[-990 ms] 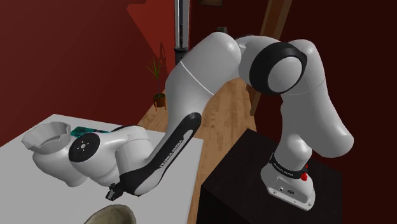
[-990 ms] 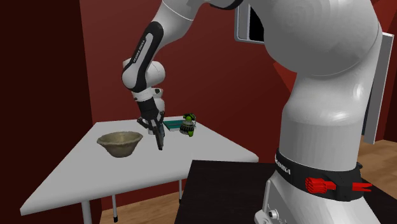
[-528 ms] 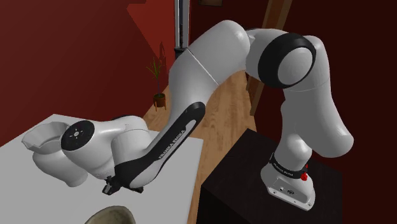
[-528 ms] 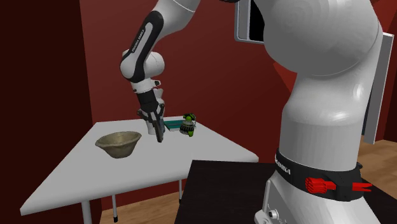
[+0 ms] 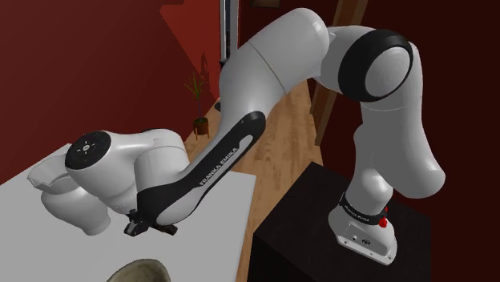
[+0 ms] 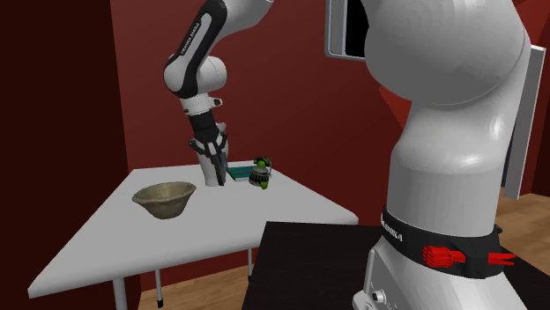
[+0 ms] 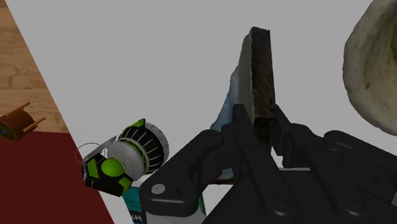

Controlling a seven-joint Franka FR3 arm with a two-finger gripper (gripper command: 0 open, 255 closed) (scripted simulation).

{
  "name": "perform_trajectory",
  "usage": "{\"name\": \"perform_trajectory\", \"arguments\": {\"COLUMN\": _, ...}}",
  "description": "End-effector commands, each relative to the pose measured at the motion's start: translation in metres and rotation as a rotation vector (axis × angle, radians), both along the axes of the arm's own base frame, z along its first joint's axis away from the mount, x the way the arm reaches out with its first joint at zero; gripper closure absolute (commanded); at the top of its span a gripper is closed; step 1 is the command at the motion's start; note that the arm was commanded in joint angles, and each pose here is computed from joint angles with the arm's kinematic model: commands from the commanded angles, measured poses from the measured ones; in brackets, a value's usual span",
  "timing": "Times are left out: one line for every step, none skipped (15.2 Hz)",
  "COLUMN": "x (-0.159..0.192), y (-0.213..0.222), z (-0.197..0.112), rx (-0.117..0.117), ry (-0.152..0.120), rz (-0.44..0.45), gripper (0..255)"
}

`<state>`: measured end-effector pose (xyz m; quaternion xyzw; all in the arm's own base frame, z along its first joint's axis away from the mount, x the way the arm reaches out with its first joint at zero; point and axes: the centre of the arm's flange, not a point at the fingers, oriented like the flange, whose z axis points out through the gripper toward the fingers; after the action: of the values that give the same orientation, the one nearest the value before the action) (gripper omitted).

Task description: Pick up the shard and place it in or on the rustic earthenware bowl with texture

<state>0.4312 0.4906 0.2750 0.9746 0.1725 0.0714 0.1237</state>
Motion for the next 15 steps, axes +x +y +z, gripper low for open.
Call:
{"name": "perform_trajectory", "arguments": {"x": 0.0, "y": 0.001, "z": 0.011, "rx": 0.0, "ry": 0.0, "rz": 0.0, "gripper": 255}}
{"name": "perform_trajectory", "arguments": {"x": 0.0, "y": 0.001, "z": 0.016, "rx": 0.0, "ry": 0.0, "rz": 0.0, "gripper": 255}}
{"name": "perform_trajectory", "arguments": {"x": 0.0, "y": 0.001, "z": 0.021, "rx": 0.0, "ry": 0.0, "rz": 0.0, "gripper": 255}}
{"name": "perform_trajectory", "arguments": {"x": 0.0, "y": 0.001, "z": 0.027, "rx": 0.0, "ry": 0.0, "rz": 0.0, "gripper": 255}}
{"name": "perform_trajectory", "arguments": {"x": 0.0, "y": 0.001, "z": 0.032, "rx": 0.0, "ry": 0.0, "rz": 0.0, "gripper": 255}}
{"name": "perform_trajectory", "arguments": {"x": 0.0, "y": 0.001, "z": 0.037, "rx": 0.0, "ry": 0.0, "rz": 0.0, "gripper": 255}}
{"name": "perform_trajectory", "arguments": {"x": 0.0, "y": 0.001, "z": 0.042, "rx": 0.0, "ry": 0.0, "rz": 0.0, "gripper": 255}}
{"name": "perform_trajectory", "arguments": {"x": 0.0, "y": 0.001, "z": 0.048, "rx": 0.0, "ry": 0.0, "rz": 0.0, "gripper": 255}}
{"name": "perform_trajectory", "arguments": {"x": 0.0, "y": 0.001, "z": 0.053, "rx": 0.0, "ry": 0.0, "rz": 0.0, "gripper": 255}}
{"name": "perform_trajectory", "arguments": {"x": 0.0, "y": 0.001, "z": 0.056, "rx": 0.0, "ry": 0.0, "rz": 0.0, "gripper": 255}}
{"name": "perform_trajectory", "arguments": {"x": -0.006, "y": 0.012, "z": 0.059, "rx": 0.0, "ry": 0.0, "rz": 0.0, "gripper": 255}}
{"name": "perform_trajectory", "arguments": {"x": -0.012, "y": 0.024, "z": 0.061, "rx": 0.0, "ry": 0.0, "rz": 0.0, "gripper": 255}}
{"name": "perform_trajectory", "arguments": {"x": -0.019, "y": 0.035, "z": 0.063, "rx": 0.0, "ry": 0.0, "rz": 0.0, "gripper": 255}}
{"name": "perform_trajectory", "arguments": {"x": -0.025, "y": 0.046, "z": 0.065, "rx": 0.0, "ry": 0.0, "rz": 0.0, "gripper": 255}}
{"name": "perform_trajectory", "arguments": {"x": -0.031, "y": 0.058, "z": 0.068, "rx": 0.0, "ry": 0.0, "rz": 0.0, "gripper": 255}}
